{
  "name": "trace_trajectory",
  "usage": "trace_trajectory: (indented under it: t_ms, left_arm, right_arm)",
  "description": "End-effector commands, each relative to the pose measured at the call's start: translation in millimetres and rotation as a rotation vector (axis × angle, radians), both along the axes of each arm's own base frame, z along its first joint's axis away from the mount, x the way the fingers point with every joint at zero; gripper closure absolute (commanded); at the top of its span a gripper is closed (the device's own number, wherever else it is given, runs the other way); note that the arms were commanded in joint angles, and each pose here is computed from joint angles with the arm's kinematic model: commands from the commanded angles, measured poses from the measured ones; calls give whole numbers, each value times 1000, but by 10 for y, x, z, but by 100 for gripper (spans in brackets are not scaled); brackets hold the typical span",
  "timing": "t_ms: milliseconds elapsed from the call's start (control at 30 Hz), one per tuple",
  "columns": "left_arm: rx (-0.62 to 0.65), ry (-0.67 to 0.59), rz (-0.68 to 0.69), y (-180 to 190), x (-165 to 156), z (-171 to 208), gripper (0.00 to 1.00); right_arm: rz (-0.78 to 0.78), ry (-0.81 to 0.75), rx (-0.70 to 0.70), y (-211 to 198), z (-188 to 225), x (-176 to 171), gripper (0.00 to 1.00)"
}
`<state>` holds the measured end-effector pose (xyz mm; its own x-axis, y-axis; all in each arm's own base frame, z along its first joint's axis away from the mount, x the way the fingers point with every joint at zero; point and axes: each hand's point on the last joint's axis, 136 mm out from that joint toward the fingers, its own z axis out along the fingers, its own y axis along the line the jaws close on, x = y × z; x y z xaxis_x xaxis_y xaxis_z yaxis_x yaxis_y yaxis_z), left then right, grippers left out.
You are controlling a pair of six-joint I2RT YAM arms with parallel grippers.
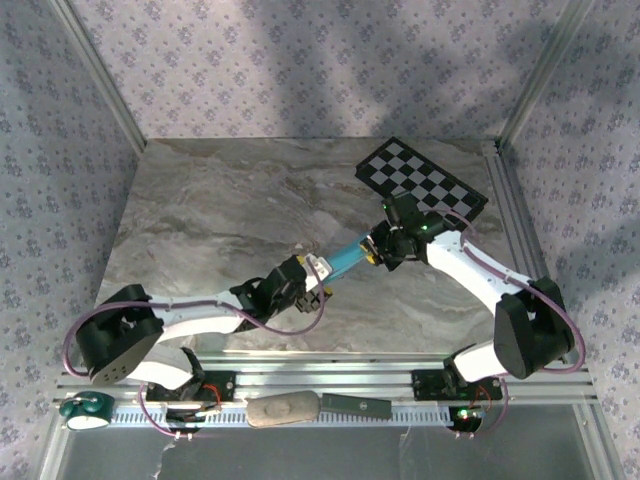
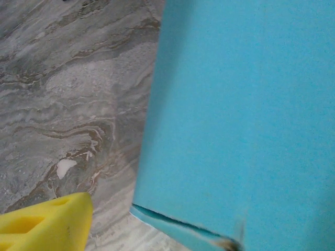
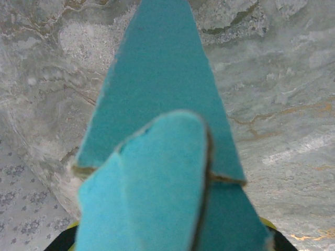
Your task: Fold the paper box
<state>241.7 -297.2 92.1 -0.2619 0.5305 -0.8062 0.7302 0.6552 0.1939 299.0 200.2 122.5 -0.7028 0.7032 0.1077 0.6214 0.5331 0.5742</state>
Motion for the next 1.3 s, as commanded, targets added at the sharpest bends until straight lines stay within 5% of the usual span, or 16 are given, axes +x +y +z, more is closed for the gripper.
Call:
trace_trajectory:
  t_ms: [0, 200, 333, 567, 767, 800, 933, 1033, 1267]
  left_arm:
    - [-112, -9, -30, -189, 69, 178, 25]
    - [-117, 31, -74, -303, 31, 105, 48]
    - [-136, 41, -80, -310, 9, 106, 62]
    - [-188, 69, -97, -225, -59, 171, 67]
    - [-182, 81, -99, -106, -141, 159, 69]
    - [-181, 80, -99, -95, -148, 168, 69]
    - [-175, 70, -98, -55, -165, 199, 69]
    - [-171, 66, -95, -37, -164, 216, 67]
    - [-147, 79, -97, -52, -153, 167, 67]
  right_arm:
    - [-12, 26, 3, -48, 4, -85, 82]
    - [-24, 30, 14, -79, -9, -43, 78]
    - [-28, 27, 26, -99, -14, -13, 65]
    - [-3, -117, -27, -263, 303, 81, 35]
    - [-24, -375, -49, -501, 733, -5, 27]
    - [-25, -403, -40, -517, 765, -36, 30]
    - [-1, -497, 29, -427, 756, -160, 71]
    - [41, -520, 76, -235, 668, -212, 84]
    - [135, -538, 38, 81, 732, -179, 90]
